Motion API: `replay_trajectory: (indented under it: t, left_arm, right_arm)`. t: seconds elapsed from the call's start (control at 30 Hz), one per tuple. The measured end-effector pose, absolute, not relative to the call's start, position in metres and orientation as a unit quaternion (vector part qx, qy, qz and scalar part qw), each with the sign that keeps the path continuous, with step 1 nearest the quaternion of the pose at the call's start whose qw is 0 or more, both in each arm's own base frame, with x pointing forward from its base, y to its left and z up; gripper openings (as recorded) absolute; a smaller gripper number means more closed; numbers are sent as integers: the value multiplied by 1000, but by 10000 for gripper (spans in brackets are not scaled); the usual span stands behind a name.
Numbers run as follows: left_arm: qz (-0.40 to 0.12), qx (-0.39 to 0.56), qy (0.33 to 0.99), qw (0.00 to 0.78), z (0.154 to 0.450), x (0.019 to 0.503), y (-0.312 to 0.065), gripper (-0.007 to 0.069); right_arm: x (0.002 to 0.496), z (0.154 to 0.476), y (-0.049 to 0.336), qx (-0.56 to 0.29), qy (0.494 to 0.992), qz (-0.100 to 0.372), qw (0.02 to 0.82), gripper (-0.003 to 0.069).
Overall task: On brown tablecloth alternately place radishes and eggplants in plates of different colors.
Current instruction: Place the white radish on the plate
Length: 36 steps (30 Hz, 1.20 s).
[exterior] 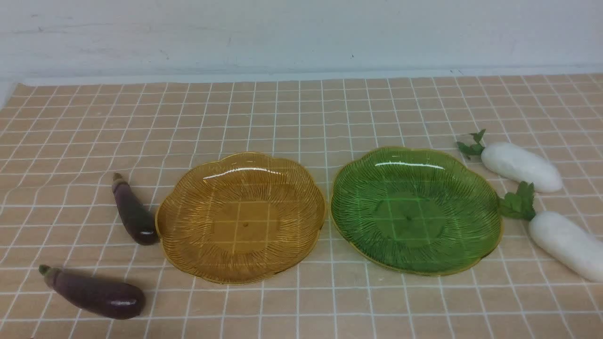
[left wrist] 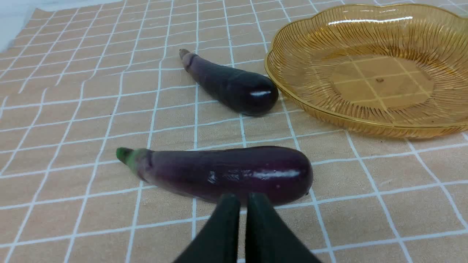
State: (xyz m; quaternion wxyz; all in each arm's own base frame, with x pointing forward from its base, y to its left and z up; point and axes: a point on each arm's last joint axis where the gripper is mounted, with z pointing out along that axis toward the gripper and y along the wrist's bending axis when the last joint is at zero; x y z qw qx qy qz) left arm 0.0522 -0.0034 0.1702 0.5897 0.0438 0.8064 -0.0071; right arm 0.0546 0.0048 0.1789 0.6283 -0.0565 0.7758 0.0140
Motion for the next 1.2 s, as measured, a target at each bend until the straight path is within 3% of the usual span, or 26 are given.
replay_trajectory:
  t: [0.93, 1.07, 1.2]
  left_arm:
    - [-7, 44, 806, 590, 170, 52, -3, 18]
    - [-7, 44, 806, 590, 170, 52, -3, 18]
    - [-7, 44, 806, 590, 170, 52, -3, 18]
  right_arm:
    - [55, 179, 5, -57, 776, 14, 628, -15]
    - [55, 179, 4, -77, 774, -8, 629, -15]
    - [55, 179, 1, -124, 766, -65, 627, -15]
